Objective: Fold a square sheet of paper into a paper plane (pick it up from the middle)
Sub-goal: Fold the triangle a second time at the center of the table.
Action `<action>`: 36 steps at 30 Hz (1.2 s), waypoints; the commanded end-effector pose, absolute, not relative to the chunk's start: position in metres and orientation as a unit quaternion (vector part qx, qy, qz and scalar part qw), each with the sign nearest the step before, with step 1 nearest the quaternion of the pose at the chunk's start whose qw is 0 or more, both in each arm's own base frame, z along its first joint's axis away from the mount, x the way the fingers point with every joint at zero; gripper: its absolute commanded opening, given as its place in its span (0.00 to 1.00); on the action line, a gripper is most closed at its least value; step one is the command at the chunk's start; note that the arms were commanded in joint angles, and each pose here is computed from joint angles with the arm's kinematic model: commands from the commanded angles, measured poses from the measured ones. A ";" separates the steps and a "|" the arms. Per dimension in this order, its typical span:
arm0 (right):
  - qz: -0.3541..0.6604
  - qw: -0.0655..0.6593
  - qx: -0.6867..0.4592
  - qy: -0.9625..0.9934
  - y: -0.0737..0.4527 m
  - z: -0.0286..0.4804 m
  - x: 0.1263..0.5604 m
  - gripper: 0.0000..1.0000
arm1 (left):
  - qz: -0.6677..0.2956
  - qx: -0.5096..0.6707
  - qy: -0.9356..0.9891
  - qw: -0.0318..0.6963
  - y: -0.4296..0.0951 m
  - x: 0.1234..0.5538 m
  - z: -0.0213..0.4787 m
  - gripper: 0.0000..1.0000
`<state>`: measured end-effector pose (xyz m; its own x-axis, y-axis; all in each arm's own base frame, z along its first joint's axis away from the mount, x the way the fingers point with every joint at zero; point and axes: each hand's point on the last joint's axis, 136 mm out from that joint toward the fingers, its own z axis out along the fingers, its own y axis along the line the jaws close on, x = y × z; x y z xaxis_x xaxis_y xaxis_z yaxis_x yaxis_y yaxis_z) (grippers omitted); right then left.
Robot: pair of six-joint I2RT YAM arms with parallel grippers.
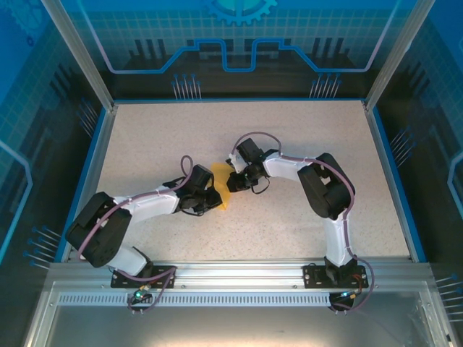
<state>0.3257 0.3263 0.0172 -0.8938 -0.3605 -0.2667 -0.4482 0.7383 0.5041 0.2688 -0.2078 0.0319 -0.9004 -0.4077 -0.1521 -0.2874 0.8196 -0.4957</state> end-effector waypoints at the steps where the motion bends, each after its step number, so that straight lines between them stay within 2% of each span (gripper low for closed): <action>1: 0.286 0.066 -0.232 0.927 0.332 0.014 0.320 0.11 | -0.191 -0.194 0.954 0.121 -0.194 0.270 0.021 0.16; 12: 0.289 0.075 -0.236 0.925 0.336 0.020 0.325 0.11 | -0.148 -0.195 0.966 0.083 -0.185 0.257 0.002 0.06; 36: 0.296 0.078 -0.262 0.915 0.347 0.026 0.325 0.11 | -0.140 -0.180 0.971 0.067 -0.186 0.254 -0.003 0.04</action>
<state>0.3321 0.3339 0.0180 -0.8765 -0.3905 -0.2817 -0.4814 0.7232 0.4953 0.2672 -0.1980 0.0124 -0.9149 -0.3846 -0.1230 -0.3166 0.8723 -0.3726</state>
